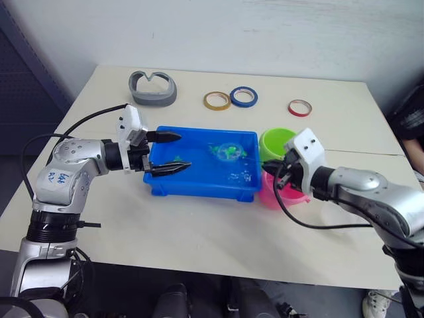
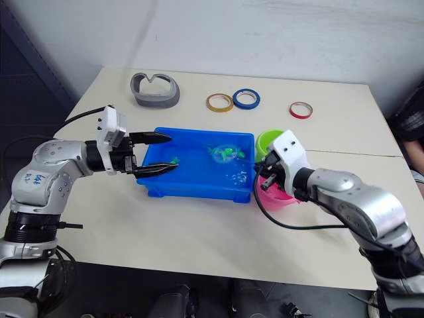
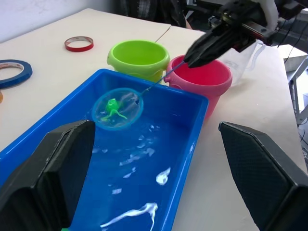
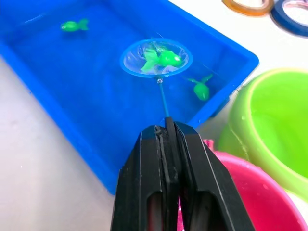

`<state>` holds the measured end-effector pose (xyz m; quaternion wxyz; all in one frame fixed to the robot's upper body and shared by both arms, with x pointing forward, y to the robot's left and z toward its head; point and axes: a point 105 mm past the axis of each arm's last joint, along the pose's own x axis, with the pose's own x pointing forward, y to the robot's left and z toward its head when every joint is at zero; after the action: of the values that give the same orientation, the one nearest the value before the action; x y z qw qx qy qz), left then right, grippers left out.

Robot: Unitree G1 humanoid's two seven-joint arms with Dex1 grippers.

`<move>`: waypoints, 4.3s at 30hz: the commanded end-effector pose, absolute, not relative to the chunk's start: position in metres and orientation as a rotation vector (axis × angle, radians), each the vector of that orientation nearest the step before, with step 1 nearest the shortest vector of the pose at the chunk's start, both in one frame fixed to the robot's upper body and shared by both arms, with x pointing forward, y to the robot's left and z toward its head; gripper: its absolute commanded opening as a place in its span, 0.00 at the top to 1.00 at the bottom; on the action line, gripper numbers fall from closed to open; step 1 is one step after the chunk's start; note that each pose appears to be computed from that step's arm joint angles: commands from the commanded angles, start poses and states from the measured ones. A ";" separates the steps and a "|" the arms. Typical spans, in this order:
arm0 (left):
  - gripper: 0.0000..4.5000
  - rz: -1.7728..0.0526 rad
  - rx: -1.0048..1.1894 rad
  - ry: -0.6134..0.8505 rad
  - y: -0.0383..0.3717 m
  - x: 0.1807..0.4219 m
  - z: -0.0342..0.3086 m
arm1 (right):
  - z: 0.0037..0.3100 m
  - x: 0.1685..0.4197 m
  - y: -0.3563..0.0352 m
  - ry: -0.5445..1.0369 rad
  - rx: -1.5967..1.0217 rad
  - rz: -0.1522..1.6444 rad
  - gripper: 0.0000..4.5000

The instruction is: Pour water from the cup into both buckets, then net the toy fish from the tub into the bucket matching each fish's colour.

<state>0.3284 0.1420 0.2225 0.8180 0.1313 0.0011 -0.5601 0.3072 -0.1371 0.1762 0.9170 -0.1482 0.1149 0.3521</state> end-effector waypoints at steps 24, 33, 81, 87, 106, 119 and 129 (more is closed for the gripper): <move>0.00 -1.381 0.252 -0.125 0.089 0.344 0.244 | 0.224 0.295 -0.233 -0.062 -1.188 0.389 1.00; 0.00 -1.384 0.253 -0.125 0.091 0.343 0.245 | 0.233 0.302 -0.237 -0.240 -1.970 0.427 1.00; 0.00 -1.125 0.334 -0.028 0.157 0.326 0.236 | 0.175 0.352 -0.135 0.321 -0.041 0.605 1.00; 0.00 -1.152 0.325 -0.042 0.149 0.329 0.237 | 0.194 0.328 -0.131 0.217 -0.152 0.689 1.00; 0.00 -1.324 0.281 -0.107 0.103 0.350 0.242 | 0.245 0.283 -0.217 -0.040 -0.734 0.420 1.00; 0.00 -1.308 0.286 -0.108 0.111 0.345 0.242 | 0.231 0.298 -0.226 -0.207 -1.766 0.452 1.00; 0.00 -1.234 0.292 -0.066 0.134 0.342 0.237 | 0.253 0.316 -0.220 -0.213 -1.185 0.456 1.00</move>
<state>0.3453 0.1263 0.2256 0.8011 0.1283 -0.0129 -0.5845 0.3200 -0.2275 0.2362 0.7570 -0.6160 -0.0874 0.1998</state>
